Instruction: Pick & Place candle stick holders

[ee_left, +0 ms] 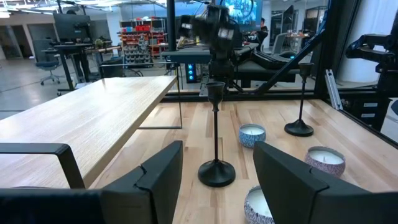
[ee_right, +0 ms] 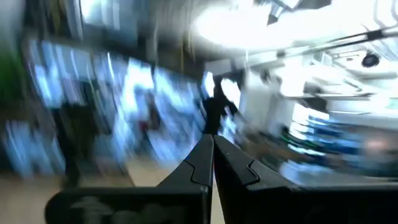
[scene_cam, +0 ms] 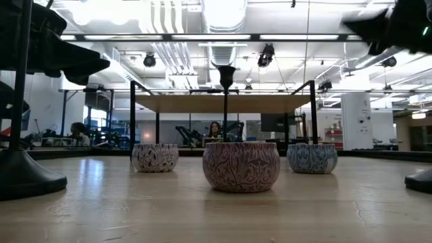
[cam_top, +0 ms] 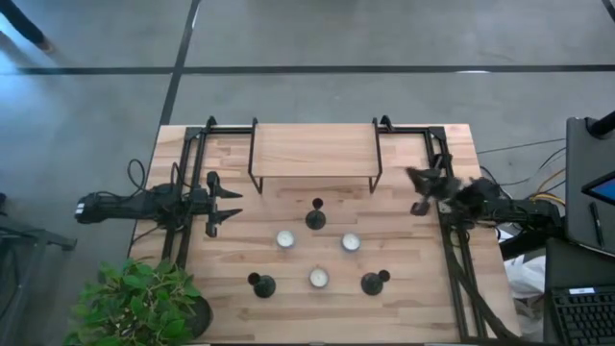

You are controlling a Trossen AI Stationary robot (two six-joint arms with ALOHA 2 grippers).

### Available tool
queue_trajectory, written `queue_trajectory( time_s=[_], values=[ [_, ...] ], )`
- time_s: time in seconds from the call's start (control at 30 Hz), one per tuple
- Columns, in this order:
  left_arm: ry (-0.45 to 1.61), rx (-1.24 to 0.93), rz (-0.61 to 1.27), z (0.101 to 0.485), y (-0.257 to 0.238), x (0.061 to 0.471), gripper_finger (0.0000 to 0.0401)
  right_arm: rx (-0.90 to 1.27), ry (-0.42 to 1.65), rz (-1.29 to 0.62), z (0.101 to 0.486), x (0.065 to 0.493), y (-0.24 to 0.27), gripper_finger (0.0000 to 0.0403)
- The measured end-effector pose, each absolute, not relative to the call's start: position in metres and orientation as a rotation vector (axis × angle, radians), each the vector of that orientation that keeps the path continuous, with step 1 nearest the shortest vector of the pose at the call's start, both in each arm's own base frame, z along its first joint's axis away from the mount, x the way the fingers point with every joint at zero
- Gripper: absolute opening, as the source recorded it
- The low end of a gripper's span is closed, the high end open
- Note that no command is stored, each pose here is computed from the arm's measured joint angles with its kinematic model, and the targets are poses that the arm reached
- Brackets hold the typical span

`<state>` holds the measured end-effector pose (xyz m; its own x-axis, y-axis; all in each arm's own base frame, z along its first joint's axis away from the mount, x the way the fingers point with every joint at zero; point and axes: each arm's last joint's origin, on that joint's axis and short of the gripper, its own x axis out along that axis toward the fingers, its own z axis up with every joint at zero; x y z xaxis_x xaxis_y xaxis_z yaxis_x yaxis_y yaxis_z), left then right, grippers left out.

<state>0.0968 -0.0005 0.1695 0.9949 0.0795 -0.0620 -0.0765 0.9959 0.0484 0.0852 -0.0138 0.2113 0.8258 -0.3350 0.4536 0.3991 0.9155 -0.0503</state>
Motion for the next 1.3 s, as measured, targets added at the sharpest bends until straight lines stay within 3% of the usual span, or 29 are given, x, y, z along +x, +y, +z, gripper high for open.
queue_trajectory(
  time_s=[0.1,0.2,0.37,0.57,0.8,1.03,1.3],
  values=[
    [0.064,0.046,0.078,0.169,0.0,0.097,0.0202,0.104,-0.757,-0.334,0.232,0.071,-0.013,0.0009],
    [0.064,0.046,0.078,0.17,0.0,0.097,0.0202,0.211,-0.996,-0.279,0.245,0.054,-0.012,0.0009],
    [0.064,0.046,0.078,0.169,0.0,0.097,0.0202,0.384,-1.193,-0.125,0.259,0.038,-0.01,0.0009],
    [0.063,0.046,0.079,0.17,0.0,0.097,0.0202,0.426,-1.084,0.083,0.301,0.036,-0.005,0.0009],
    [0.064,0.046,0.079,0.169,0.0,0.097,0.0202,0.234,-1.039,0.161,0.369,-0.005,0.002,0.0009],
    [0.064,0.046,0.079,0.169,0.0,0.097,0.0202,0.256,-0.784,0.055,0.389,-0.022,0.001,0.0011],
    [0.064,0.046,0.079,0.169,0.0,0.097,0.0202,0.156,-1.028,0.024,0.418,-0.063,0.004,0.0033]
  ],
)
